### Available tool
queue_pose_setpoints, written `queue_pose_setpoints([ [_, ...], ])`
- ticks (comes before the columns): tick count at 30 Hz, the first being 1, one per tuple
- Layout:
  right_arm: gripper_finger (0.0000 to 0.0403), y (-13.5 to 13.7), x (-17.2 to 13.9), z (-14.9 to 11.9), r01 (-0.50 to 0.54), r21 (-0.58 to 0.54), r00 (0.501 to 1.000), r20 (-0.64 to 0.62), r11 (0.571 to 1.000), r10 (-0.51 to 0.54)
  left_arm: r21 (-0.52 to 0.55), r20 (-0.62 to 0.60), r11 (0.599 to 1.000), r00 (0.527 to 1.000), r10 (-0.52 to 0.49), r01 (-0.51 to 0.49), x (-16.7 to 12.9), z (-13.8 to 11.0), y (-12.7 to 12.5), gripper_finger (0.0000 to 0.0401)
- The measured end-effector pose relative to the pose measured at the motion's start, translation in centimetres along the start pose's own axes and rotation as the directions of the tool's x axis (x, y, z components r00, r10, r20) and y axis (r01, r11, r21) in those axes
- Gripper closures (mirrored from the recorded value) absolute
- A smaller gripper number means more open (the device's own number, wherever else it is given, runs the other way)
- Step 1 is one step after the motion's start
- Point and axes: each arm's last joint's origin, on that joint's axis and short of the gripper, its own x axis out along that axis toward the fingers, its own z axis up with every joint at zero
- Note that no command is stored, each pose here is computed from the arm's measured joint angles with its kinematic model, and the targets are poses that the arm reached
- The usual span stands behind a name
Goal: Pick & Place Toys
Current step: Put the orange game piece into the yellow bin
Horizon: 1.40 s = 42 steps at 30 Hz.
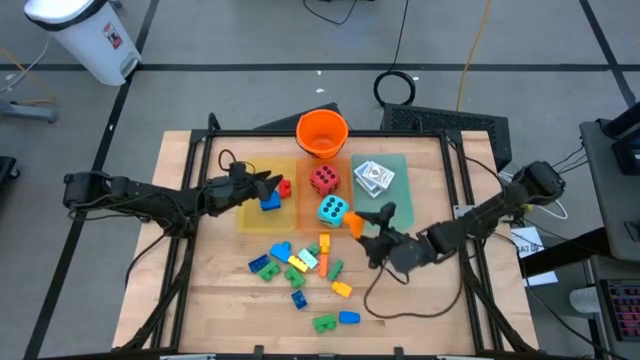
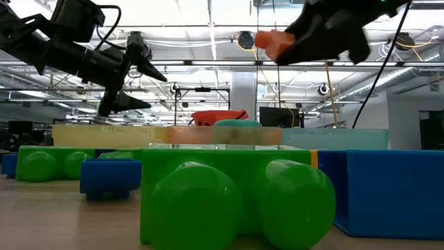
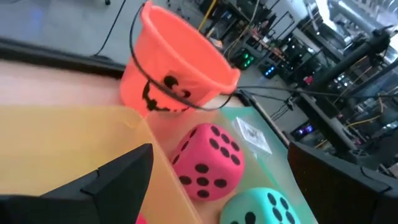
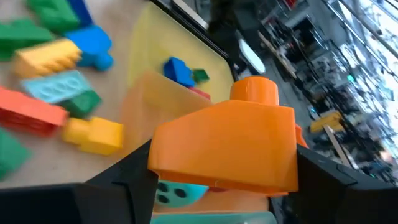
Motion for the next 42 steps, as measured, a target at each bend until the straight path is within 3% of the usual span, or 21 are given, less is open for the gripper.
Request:
queue_pose_setpoints([
  [5,0.015,-1.5,2.0,-0.5,-0.027,0.002,1.0,-0.015,1.0,0.027,-0.011,-0.088,0.991,0.987,-0.137,0.136,0.3,-0.5,-1.4,0.0025],
  [12,0.015,-3.2,4.5,-0.6,-0.012,-0.02,0.999,0.036,1.0,0.013,0.184,-0.162,0.938,0.95,-0.265,0.293,3.2,-1.4,-7.1,0.0025],
  [19,0.015,-3.9,5.6,-0.4,0.059,-0.105,0.996,0.068,0.993,-0.052,0.228,-0.21,0.872,0.896,-0.391,0.434,7.0,-1.7,-12.3,0.0025],
  [24,0.015,-4.2,5.5,0.1,0.091,-0.118,0.991,0.11,0.989,-0.078,0.214,-0.248,0.843,0.863,-0.441,0.492,8.7,-2.1,-14.0,0.0025],
  [30,0.0149,-4.3,5.5,0.3,0.106,-0.115,0.988,0.127,0.988,-0.092,0.205,-0.268,0.851,0.864,-0.426,0.483,9.9,-2.7,-14.5,0.003],
  [34,0.0149,-4.4,5.5,0.4,0.11,-0.106,0.987,0.132,0.988,-0.095,0.205,-0.267,0.858,0.87,-0.415,0.472,10.0,-2.9,-14.3,0.0081],
  [39,0.0141,-4.3,5.5,0.3,0.095,-0.079,0.988,0.132,0.992,-0.084,0.186,-0.265,0.868,0.874,-0.406,0.46,10.2,-2.7,-14.2,0.0204],
  [42,0.0121,-4.2,5.4,0.4,0.069,0.01,0.988,0.139,0.998,-0.07,0.169,-0.268,0.873,0.874,-0.406,0.458,10.3,-2.6,-14.0,0.027],
])
